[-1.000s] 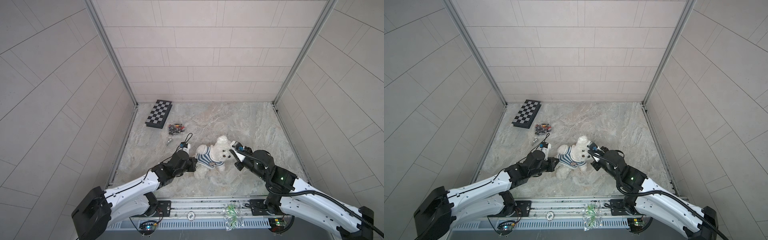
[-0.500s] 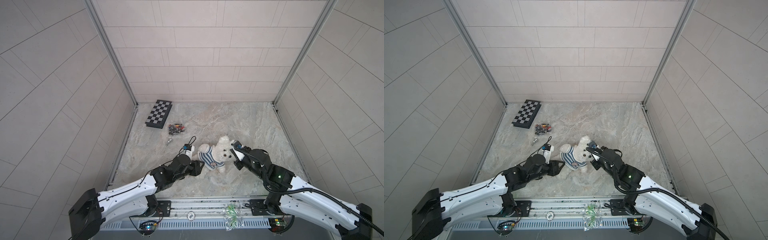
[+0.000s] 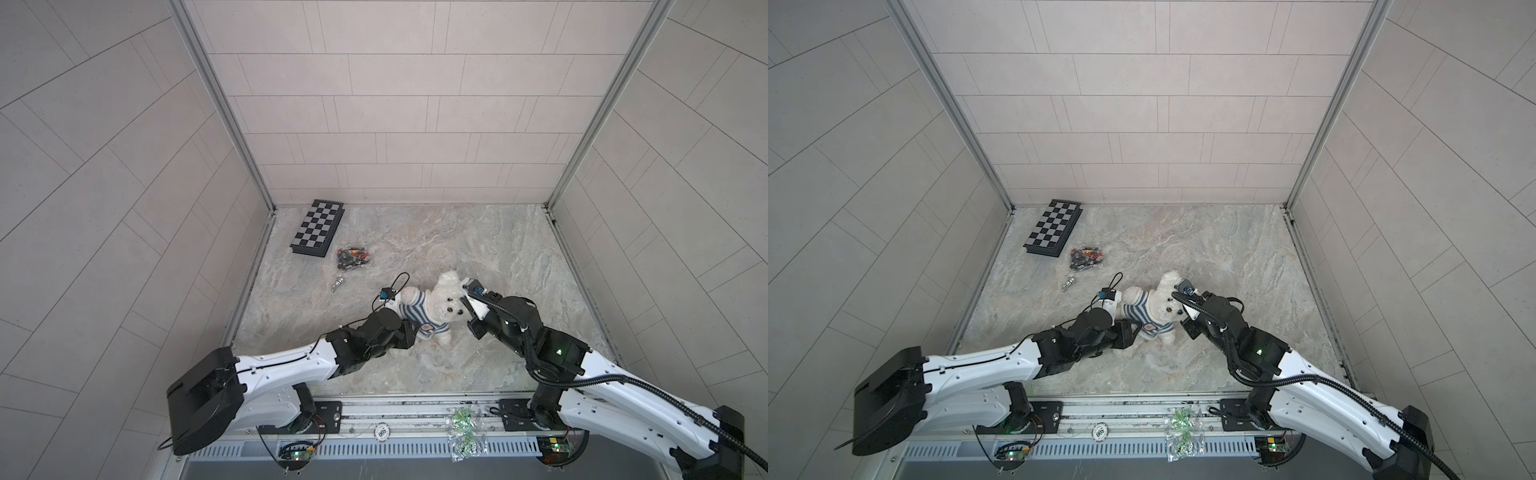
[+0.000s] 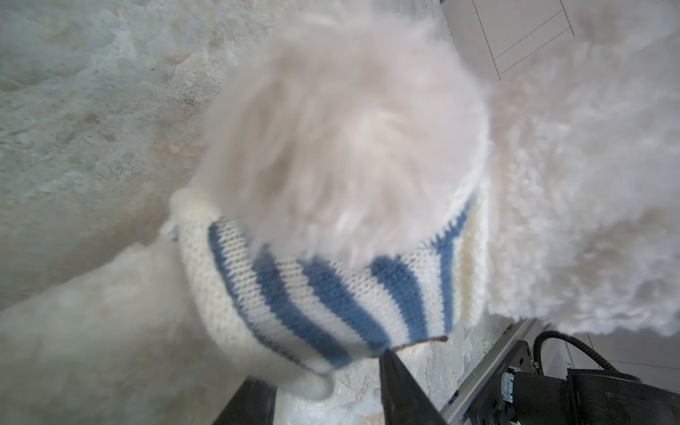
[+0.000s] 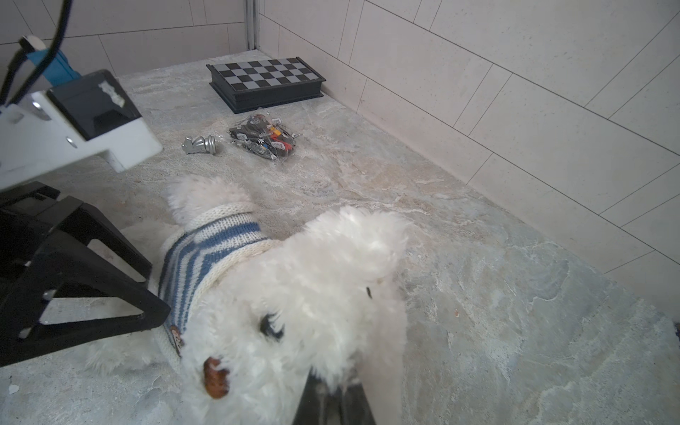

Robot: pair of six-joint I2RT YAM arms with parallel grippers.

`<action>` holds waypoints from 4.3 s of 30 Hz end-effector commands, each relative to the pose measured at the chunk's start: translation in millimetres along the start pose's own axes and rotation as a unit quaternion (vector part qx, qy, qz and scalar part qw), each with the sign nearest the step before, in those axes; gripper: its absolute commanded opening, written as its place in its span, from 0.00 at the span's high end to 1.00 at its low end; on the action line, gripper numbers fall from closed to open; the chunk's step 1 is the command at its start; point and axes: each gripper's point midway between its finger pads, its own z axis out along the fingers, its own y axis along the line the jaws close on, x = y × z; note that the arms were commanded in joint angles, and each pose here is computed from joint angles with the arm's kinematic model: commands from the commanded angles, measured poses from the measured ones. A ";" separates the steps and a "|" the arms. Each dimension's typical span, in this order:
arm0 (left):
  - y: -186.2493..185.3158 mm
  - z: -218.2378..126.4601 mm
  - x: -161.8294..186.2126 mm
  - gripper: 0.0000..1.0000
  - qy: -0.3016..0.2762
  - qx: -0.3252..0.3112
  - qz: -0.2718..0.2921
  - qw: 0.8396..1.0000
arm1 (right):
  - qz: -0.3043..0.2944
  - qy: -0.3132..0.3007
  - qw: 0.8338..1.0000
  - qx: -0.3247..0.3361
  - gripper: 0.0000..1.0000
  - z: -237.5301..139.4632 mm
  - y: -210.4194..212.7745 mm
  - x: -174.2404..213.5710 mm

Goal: Dress the teddy bear

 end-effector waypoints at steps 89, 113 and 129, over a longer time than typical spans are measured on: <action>21.2 -38.8 -171.1 1.00 -0.113 -0.064 0.048 0.990 | 0.013 -0.072 0.996 -0.043 0.60 -14.2 9.2 -22.9; 17.2 0.9 -143.9 1.00 -0.114 -0.146 0.105 0.977 | 0.107 -0.042 0.993 0.011 0.58 -10.4 -29.2 -3.4; -5.3 7.2 -79.4 1.00 -0.069 -0.100 0.102 0.987 | 0.129 -0.036 0.991 0.016 0.57 -10.4 -35.8 4.0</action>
